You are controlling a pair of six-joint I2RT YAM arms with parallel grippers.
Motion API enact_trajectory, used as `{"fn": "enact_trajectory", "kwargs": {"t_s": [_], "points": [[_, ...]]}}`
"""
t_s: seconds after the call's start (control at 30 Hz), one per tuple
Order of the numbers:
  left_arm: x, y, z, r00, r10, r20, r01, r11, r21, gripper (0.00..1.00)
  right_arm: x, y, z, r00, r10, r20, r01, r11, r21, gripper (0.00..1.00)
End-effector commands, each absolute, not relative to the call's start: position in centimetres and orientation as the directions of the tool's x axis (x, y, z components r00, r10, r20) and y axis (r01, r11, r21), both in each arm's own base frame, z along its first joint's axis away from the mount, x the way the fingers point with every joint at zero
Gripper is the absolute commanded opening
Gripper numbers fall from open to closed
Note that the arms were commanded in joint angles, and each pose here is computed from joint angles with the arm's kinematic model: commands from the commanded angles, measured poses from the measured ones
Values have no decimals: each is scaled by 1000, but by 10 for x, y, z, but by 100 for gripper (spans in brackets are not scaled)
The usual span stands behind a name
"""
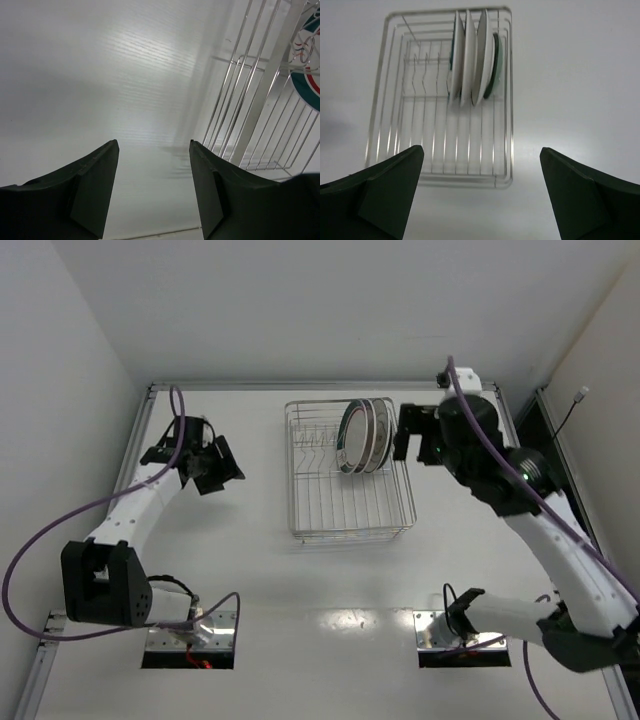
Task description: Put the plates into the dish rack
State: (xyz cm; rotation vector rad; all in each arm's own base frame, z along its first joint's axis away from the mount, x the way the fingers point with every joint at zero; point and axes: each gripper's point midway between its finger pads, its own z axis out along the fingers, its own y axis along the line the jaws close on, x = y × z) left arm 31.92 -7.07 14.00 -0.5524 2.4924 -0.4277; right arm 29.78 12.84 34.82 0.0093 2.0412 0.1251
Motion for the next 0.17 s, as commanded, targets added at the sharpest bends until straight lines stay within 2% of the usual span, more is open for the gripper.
{"fn": "enact_trajectory", "kwargs": {"t_s": [0.0,0.13], "points": [[345,-64,148,-749,-452,-484,-279,878,-389,55,263,119,308,-550,25,-835,-88,992,87,100],[357,-65,138,-766,-451,-458,-292,879,-377,55,231,89,299,-539,42,-841,-49,995,82,100]]}}
